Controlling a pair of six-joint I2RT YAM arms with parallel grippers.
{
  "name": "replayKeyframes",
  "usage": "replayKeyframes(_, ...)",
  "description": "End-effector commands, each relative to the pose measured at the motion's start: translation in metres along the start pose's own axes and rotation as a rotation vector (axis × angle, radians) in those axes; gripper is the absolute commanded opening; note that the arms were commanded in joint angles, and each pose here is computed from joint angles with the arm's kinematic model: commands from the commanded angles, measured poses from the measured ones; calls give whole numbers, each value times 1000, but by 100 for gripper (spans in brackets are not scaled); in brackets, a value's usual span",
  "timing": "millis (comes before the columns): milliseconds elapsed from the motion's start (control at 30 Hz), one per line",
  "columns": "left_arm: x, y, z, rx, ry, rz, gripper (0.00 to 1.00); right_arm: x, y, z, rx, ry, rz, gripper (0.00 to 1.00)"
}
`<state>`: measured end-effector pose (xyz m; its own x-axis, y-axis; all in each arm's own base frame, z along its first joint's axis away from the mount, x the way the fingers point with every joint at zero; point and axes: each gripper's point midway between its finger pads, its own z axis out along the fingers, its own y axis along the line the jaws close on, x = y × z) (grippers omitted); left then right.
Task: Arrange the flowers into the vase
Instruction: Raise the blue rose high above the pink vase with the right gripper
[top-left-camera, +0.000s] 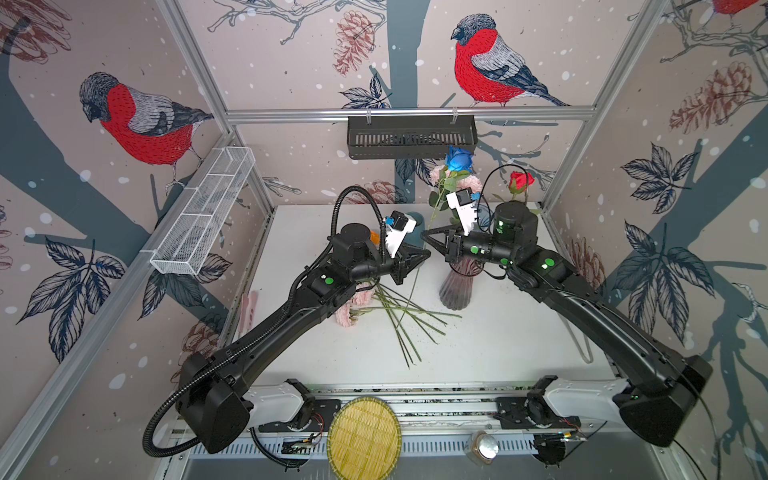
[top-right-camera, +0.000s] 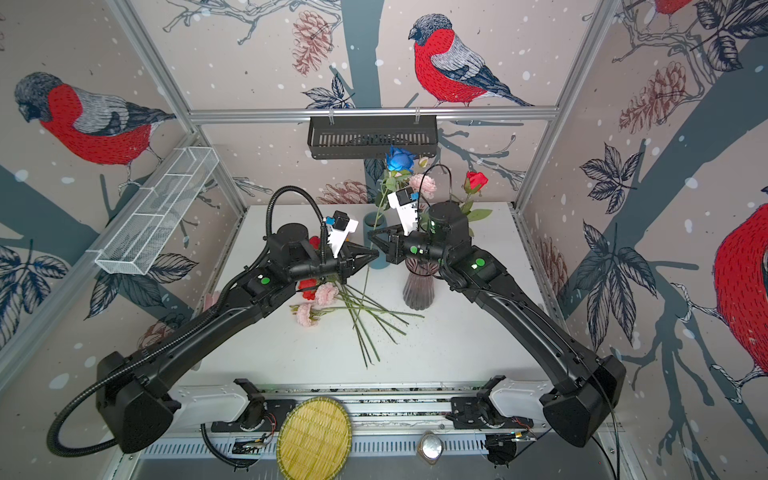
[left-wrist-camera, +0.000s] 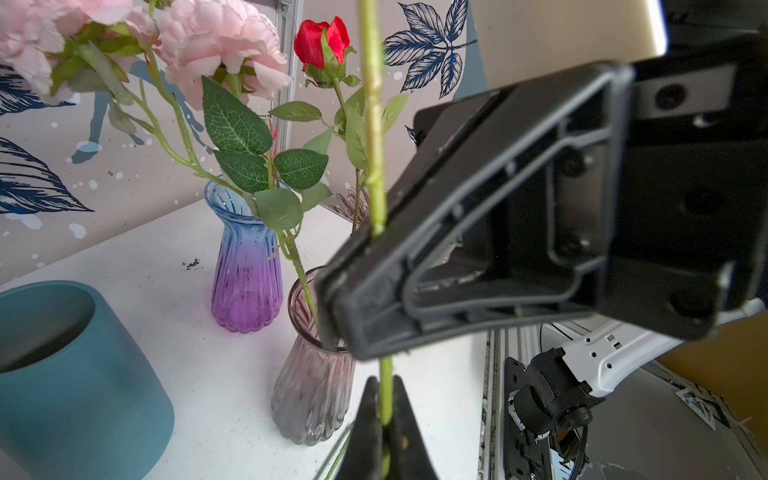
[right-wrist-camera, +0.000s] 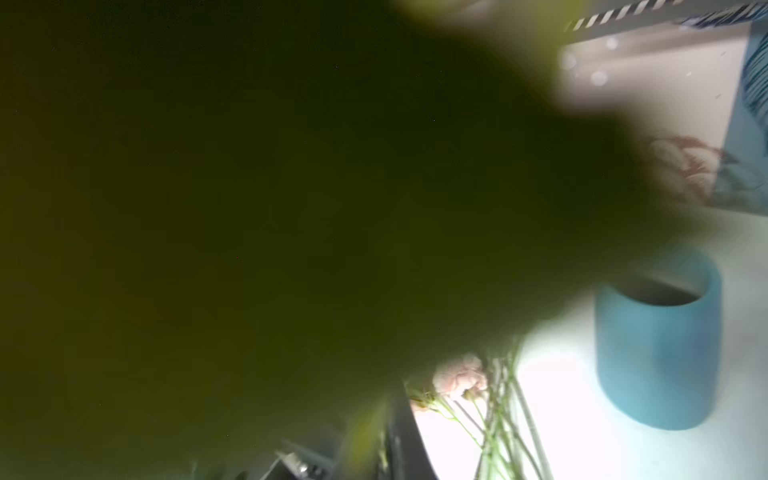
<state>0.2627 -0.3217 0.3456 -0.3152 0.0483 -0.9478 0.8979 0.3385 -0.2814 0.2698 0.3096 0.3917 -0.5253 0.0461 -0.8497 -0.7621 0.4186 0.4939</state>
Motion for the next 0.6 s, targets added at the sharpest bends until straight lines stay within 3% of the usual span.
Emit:
replayKeyframes(0, -6, -2, -3, -5, -23, 24, 29, -10, 3, -3, -6, -23, -19, 3)
replayKeyframes(33, -7, -2, -4, -12, -29, 23, 41, -15, 2, -6, 3, -33, -24, 3)
replayKeyframes(100, -5, 0, -7, -29, -31, 21, 51, -28, -1, -16, 32, -63, -43, 2)
replayKeyframes(300, 10, 5, -16, -74, -24, -7, 52, -90, -14, -77, 199, -224, -134, 2)
replayKeyframes(567, 25, 12, -16, -102, -19, -44, 51, -156, -31, -179, 605, -495, -247, 2)
